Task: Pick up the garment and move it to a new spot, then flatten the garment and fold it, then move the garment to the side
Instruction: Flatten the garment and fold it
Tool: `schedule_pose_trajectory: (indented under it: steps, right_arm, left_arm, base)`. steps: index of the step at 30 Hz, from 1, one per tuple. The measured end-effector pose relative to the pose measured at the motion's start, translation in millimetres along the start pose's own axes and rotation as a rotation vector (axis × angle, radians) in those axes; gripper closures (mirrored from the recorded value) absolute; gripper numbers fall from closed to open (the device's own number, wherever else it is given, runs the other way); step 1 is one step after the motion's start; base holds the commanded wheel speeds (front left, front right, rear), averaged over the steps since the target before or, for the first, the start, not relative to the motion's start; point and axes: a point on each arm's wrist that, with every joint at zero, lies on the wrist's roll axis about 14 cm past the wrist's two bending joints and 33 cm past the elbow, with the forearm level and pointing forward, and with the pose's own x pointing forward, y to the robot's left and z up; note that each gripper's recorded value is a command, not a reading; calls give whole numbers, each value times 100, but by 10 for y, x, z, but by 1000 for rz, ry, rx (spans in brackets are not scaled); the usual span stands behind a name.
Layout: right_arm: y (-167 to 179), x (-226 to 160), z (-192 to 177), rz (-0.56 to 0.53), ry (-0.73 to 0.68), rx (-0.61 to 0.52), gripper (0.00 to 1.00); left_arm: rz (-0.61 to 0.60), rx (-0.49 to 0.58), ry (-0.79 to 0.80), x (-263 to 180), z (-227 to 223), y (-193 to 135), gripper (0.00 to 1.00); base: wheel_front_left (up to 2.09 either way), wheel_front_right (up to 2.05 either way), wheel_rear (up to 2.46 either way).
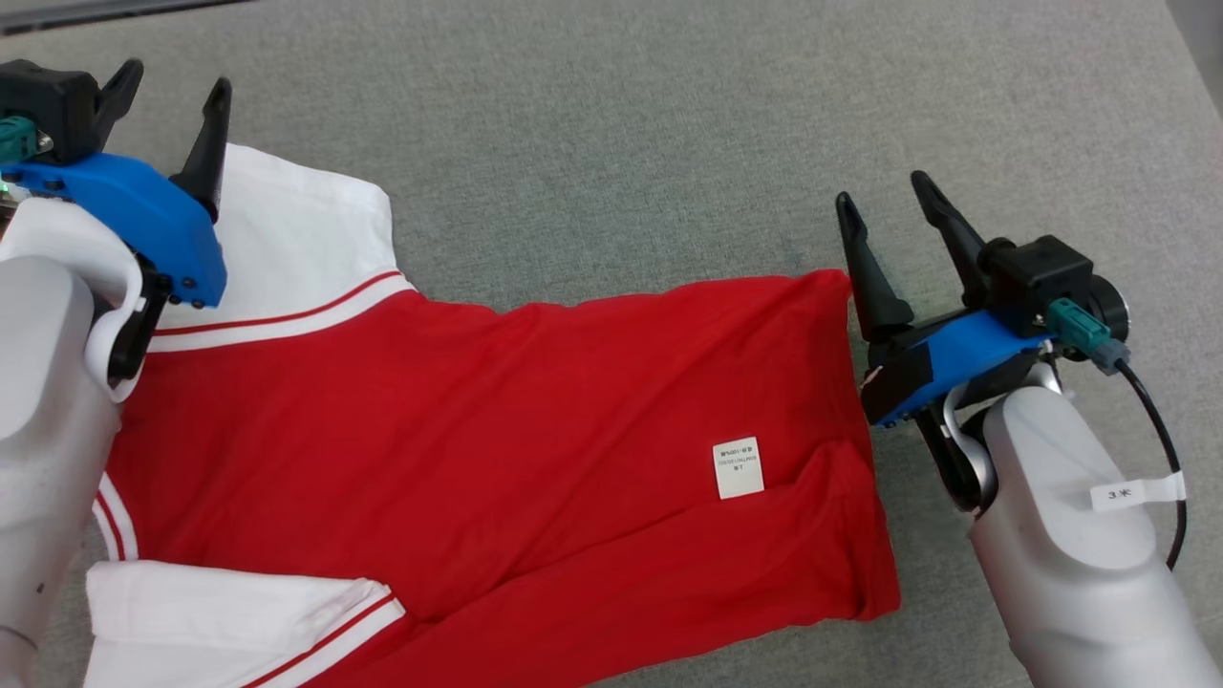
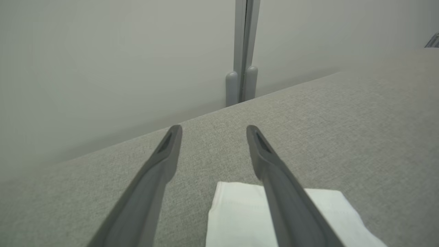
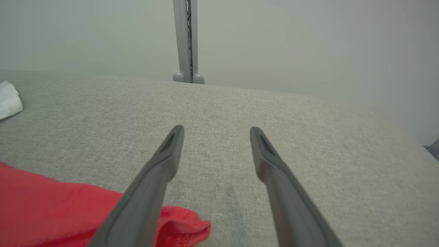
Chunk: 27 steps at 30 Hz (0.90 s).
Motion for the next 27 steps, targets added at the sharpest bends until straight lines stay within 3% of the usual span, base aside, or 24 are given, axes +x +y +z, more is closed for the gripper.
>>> schedule_pose_trajectory:
  steps: [7, 20, 22, 23, 27]
  right_arm:
    - [40, 86, -99, 10, 19, 1, 0]
    - [94, 139, -110, 25, 23, 5, 0]
    - [91, 135, -109, 24, 24, 5, 0]
    - [90, 130, -115, 25, 26, 4, 0]
    - [94, 89, -177, 32, 55, 3, 0]
  left_arm:
    - [-17, -59, 189, 92, -535, -20, 0]
    - [-57, -204, 327, 25, -842, -176, 0]
    - [-64, -199, 341, 18, -869, -194, 87]
    - [-65, -198, 343, 14, -867, -193, 100]
    - [-73, -176, 323, -29, -832, -222, 100]
  base:
    - [0, 0, 0]
    - [0, 0, 0]
    - [0, 0, 0]
    - [0, 0, 0]
    - [0, 0, 0]
